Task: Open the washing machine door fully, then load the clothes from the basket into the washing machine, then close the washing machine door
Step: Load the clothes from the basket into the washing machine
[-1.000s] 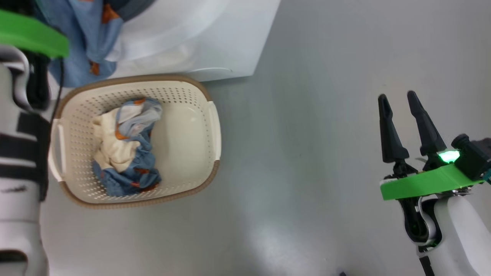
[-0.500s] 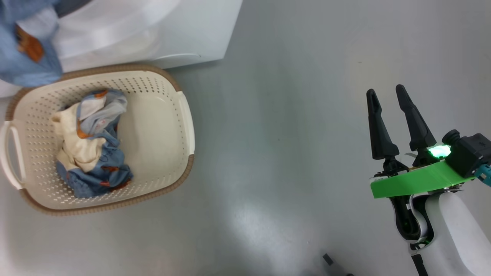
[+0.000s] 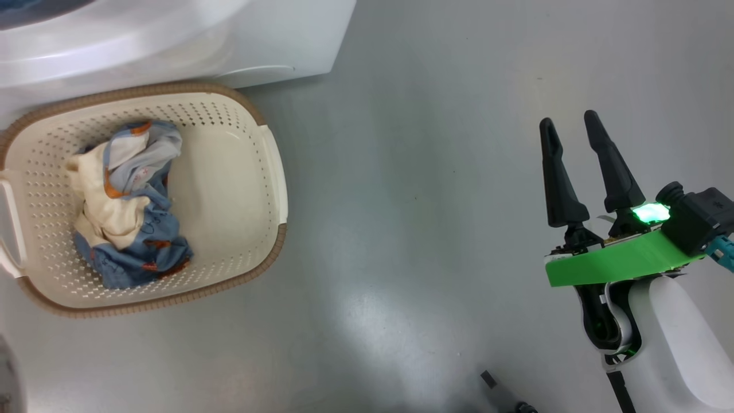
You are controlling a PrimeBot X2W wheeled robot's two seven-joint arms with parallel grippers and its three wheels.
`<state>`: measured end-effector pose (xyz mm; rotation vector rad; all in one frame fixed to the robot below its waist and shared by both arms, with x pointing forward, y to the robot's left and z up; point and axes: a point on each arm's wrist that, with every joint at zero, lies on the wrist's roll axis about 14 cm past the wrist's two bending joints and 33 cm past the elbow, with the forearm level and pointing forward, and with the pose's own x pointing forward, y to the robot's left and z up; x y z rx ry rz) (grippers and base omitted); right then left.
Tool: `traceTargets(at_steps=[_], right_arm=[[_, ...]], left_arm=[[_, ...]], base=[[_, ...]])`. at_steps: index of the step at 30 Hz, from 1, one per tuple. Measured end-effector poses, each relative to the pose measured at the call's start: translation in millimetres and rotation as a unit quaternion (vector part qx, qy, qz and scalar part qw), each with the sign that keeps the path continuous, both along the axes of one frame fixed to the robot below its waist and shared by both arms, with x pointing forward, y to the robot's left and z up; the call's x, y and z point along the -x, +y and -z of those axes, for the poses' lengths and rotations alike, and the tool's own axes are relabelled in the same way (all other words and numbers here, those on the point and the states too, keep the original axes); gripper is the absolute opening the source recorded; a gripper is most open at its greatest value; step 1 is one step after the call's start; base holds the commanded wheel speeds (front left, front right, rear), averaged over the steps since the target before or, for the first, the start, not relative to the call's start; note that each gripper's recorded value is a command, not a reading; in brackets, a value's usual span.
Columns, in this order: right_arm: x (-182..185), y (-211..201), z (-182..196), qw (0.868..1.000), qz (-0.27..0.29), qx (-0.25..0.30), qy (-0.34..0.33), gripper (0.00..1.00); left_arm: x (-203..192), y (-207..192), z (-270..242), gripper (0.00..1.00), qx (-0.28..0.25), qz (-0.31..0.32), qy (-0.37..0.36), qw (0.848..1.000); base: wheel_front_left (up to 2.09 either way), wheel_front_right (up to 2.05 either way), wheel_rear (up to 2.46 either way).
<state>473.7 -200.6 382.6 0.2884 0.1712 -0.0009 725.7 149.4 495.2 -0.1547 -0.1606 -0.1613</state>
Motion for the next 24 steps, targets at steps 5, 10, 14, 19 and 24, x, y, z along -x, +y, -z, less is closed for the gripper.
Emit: traceTargets(at_steps=[5,10,14,19,24], right_arm=[[-1,6,-2,1.0,-0.007,-0.004,-0.003,1.0],[-2,8,-6,1.0,-0.01,-0.006,-0.007,1.0],[-2,10,-6,1.0,-0.012,-0.007,-0.008,1.0],[-3,11,-8,1.0,-0.013,-0.008,-0.011,1.0],[-3,11,-12,1.0,-0.014,-0.008,-0.016,1.0]], left_arm=[[9,-3,47,1.0,-0.024,0.007,0.078,0.997],[8,-5,53,1.0,-0.036,0.013,0.103,0.994],[8,-8,50,1.0,-0.038,0.018,0.101,0.994],[9,-8,44,1.0,-0.029,0.018,0.097,0.995],[12,-6,34,1.0,-0.005,0.015,0.083,0.996]], base=[[0.0,0.0,0.0],[0.0,0.0,0.0],[0.0,0.0,0.0],[0.0,0.0,0.0],[0.0,0.0,0.0]])
